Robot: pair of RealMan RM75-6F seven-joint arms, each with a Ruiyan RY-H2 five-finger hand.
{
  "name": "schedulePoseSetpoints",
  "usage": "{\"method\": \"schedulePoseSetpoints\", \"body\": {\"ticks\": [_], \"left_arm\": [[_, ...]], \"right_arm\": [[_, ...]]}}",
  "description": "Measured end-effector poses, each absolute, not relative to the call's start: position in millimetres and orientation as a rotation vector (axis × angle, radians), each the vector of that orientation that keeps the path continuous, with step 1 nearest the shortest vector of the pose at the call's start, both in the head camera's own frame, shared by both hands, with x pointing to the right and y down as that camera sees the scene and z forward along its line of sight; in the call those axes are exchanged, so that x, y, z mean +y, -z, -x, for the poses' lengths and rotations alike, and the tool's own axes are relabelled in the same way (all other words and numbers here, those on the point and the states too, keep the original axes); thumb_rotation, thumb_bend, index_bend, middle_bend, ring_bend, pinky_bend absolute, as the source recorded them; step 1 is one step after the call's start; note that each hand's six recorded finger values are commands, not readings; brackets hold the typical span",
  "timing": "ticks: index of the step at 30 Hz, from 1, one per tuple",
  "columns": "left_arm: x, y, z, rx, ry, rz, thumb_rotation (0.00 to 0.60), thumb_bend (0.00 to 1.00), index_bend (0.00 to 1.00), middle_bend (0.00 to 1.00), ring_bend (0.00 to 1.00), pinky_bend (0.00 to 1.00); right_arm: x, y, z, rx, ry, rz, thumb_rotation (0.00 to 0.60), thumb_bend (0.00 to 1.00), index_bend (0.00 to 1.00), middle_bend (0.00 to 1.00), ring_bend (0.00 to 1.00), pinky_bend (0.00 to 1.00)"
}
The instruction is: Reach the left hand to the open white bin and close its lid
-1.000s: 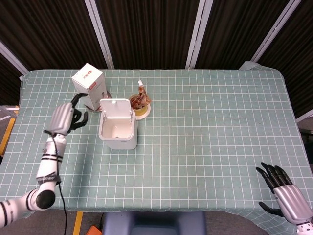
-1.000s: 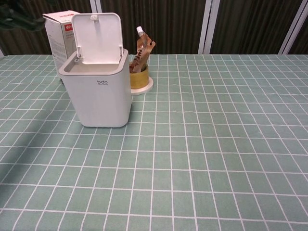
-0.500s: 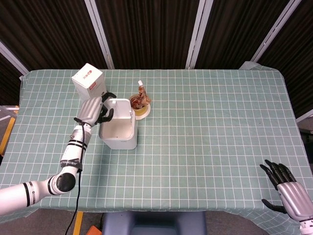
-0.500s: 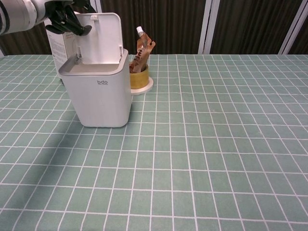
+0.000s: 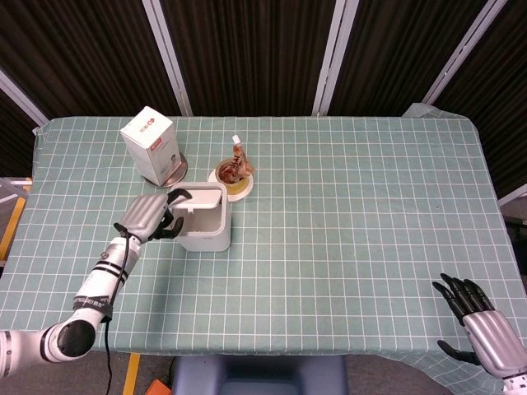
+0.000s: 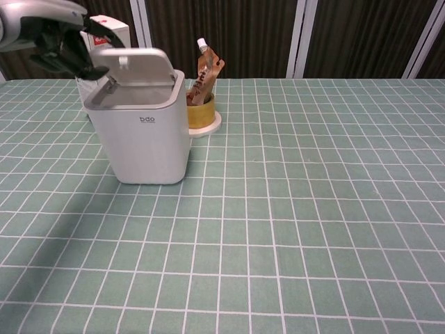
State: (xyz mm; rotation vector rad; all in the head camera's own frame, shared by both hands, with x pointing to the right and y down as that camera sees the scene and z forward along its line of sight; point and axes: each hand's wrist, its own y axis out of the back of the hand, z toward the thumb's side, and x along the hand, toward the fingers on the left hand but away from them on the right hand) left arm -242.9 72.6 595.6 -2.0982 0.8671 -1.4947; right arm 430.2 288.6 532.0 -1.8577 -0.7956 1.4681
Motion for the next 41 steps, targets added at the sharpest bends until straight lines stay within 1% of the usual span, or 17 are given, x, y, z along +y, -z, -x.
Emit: {"method": "schedulePoseSetpoints", "body": {"ticks": [4,8,12,16,17,19,21,23,25,26,27,29,30,32,36,39,41], "left_arm": [[100,-603,257,0.729,1.59,2.085,0.6,0.54,0.22,1.0,1.0,1.0],[118,-615,263,0.642,1.646,2.095,0.6,0.54,0.21,1.0,1.0,1.0],[127,-624,262,0.587,1.668,2.108,0.6,0.55,0.18,1.0,1.0,1.0],[124,-614,258,0.645,1.61,2.125,0.6,0.55,0.12,0.99,1.0,1.0],[123,-610,257,0.666,1.586,2.126,0.6,0.55,0.1,0.98,0.98,1.0],[122,-599,254,0.718,1.513,2.128,0.6,0.55,0.07,0.9,0.93,1.0],[122,-587,253,0.762,1.437,2.13,0.6,0.54,0.05,0.78,0.81,1.0],[124,-571,254,0.806,1.343,2.127,0.6,0.54,0.05,0.65,0.65,0.91],[130,-557,258,0.838,1.253,2.119,0.6,0.53,0.04,0.47,0.44,0.68],[134,-551,260,0.847,1.218,2.113,0.6,0.52,0.04,0.35,0.31,0.49],[138,-546,264,0.854,1.187,2.105,0.6,0.5,0.04,0.22,0.16,0.27],[153,-536,277,0.867,1.125,2.073,0.6,0.48,0.04,0.08,0.02,0.08],[160,-532,285,0.876,1.105,2.05,0.6,0.47,0.05,0.03,0.0,0.04],[177,-525,308,0.91,1.066,1.969,0.6,0.46,0.06,0.0,0.0,0.01],[209,-522,360,1.001,1.045,1.773,0.6,0.45,0.06,0.0,0.0,0.0],[240,-531,400,1.019,1.1,1.664,0.6,0.45,0.03,0.0,0.0,0.0],[261,-540,417,1.014,1.15,1.633,0.6,0.45,0.03,0.0,0.0,0.0]], "right_arm": [[290,-531,-428,-0.802,-1.462,1.869,0.6,0.27,0.0,0.0,0.0,0.0],[292,-532,-427,-0.796,-1.463,1.881,0.6,0.27,0.0,0.0,0.0,0.0],[292,-531,-427,-0.798,-1.462,1.882,0.6,0.27,0.0,0.0,0.0,0.0],[293,-529,-427,-0.807,-1.459,1.88,0.6,0.27,0.0,0.0,0.0,0.0],[293,-529,-427,-0.806,-1.46,1.88,0.6,0.27,0.0,0.0,0.0,0.0],[294,-530,-427,-0.799,-1.463,1.883,0.6,0.27,0.0,0.0,0.0,0.0],[295,-531,-426,-0.789,-1.465,1.889,0.6,0.27,0.0,0.0,0.0,0.0],[296,-532,-425,-0.775,-1.466,1.895,0.6,0.27,0.0,0.0,0.0,0.0],[298,-533,-423,-0.764,-1.466,1.901,0.6,0.27,0.0,0.0,0.0,0.0],[298,-533,-423,-0.761,-1.466,1.902,0.6,0.27,0.0,0.0,0.0,0.0],[299,-534,-422,-0.759,-1.465,1.903,0.6,0.27,0.0,0.0,0.0,0.0],[300,-534,-422,-0.754,-1.466,1.903,0.6,0.27,0.0,0.0,0.0,0.0],[300,-534,-421,-0.752,-1.466,1.903,0.6,0.27,0.0,0.0,0.0,0.0],[301,-535,-421,-0.745,-1.467,1.904,0.6,0.27,0.0,0.0,0.0,0.0],[299,-535,-421,-0.76,-1.466,1.893,0.6,0.27,0.0,0.0,0.0,0.0],[295,-535,-423,-0.784,-1.469,1.875,0.6,0.27,0.0,0.0,0.0,0.0],[291,-535,-426,-0.81,-1.474,1.854,0.6,0.27,0.0,0.0,0.0,0.0]]}}
